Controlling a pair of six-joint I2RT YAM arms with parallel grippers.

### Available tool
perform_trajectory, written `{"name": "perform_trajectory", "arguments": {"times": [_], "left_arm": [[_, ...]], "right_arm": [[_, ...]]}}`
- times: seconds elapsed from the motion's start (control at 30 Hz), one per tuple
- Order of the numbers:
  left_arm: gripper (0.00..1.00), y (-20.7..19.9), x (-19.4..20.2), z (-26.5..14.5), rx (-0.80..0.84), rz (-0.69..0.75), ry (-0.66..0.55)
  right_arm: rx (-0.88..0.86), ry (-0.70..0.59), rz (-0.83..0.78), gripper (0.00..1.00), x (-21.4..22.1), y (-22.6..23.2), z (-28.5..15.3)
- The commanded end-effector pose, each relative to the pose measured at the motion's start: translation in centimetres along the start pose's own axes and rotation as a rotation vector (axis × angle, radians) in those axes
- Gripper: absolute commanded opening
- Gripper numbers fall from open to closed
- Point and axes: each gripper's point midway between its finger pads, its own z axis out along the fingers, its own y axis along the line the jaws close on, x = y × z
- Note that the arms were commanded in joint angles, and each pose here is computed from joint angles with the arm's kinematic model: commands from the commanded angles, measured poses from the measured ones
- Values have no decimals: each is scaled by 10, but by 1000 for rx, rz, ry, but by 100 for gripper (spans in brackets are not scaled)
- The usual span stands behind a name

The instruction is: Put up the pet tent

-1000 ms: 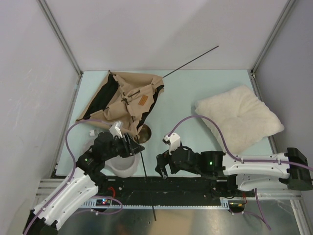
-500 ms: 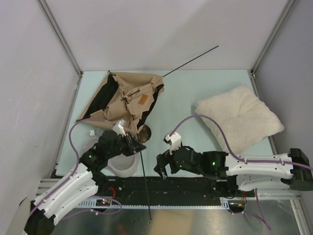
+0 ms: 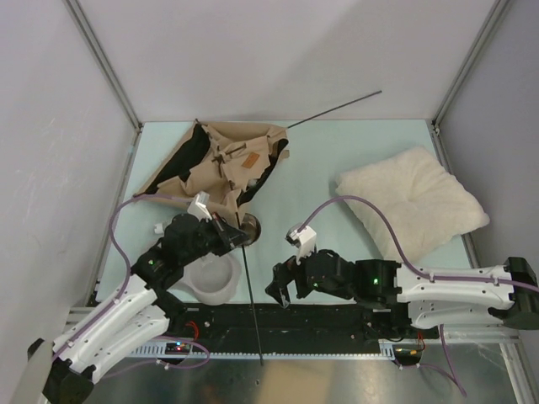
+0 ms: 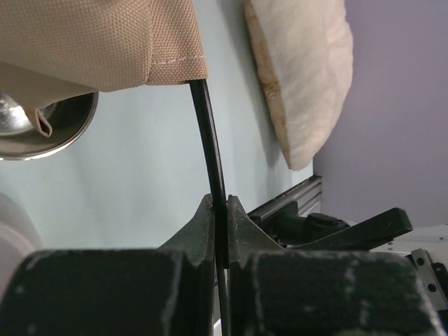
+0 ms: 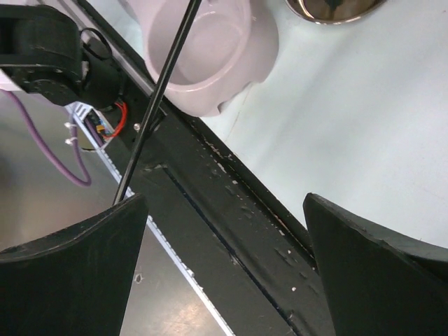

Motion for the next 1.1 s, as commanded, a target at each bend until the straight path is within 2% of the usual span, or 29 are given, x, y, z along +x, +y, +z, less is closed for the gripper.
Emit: {"name": "perform_trajectory", "arguments": {"times": [0.0,0.37,0.6,0.77,0.9,1.07], "left_arm": [[0,-52,-38,-8,120,15,-128],[0,-62,-56,1,94,-57,-169],[0,-61,-62,5,75,-83,-196],[0,-64,-66,9,69,-101,-201],[0,-69,-69,13,68,-110,-199],[0,-69,-75,18,50,-117,-219]], "right_arm": [[-114,-89,50,100,-33,29,-16],[-292,-31,-18,94,-25,60,-24],[-342,-8,-45,78,-18,72,-24],[-342,11,-50,74,-12,73,-20],[-309,38,-47,68,-7,69,-13],[-288,62,-45,52,-3,68,-7]]}}
